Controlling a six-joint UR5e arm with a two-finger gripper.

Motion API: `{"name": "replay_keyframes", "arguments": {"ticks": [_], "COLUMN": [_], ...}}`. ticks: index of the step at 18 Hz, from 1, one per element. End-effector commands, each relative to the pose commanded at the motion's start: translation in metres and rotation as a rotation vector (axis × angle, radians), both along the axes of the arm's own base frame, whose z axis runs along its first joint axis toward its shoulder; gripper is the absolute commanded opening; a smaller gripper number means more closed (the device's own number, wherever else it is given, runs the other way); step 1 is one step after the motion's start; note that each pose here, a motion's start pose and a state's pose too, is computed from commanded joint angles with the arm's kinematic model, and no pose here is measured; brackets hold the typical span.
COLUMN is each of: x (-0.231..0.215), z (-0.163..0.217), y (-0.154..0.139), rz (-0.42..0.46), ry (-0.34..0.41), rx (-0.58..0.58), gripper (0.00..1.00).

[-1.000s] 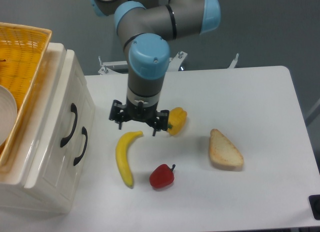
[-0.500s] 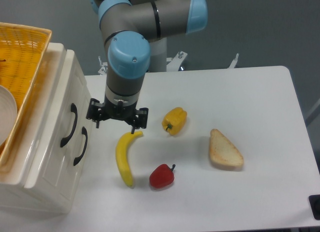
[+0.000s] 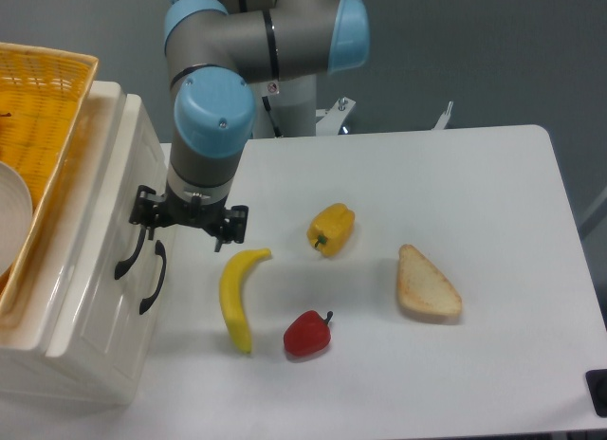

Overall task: Slide the top white drawer open
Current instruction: 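Lower the gripper and hook its fingers into the top drawer's black handle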

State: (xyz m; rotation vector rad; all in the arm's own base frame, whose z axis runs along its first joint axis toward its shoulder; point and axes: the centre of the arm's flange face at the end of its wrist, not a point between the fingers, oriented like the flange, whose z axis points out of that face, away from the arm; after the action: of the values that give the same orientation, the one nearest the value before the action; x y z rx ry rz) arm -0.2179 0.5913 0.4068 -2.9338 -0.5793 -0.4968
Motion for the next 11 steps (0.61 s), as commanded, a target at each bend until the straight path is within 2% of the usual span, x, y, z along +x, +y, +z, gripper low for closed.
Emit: {"name": "replay_keyframes", "arguments": {"ticks": [11], "x": [0.011], "z": [-0.007], "y": [0.002], "rz": [-0.013], "ry": [-0.018], "rx": [-0.004], "gripper": [1.00]}}
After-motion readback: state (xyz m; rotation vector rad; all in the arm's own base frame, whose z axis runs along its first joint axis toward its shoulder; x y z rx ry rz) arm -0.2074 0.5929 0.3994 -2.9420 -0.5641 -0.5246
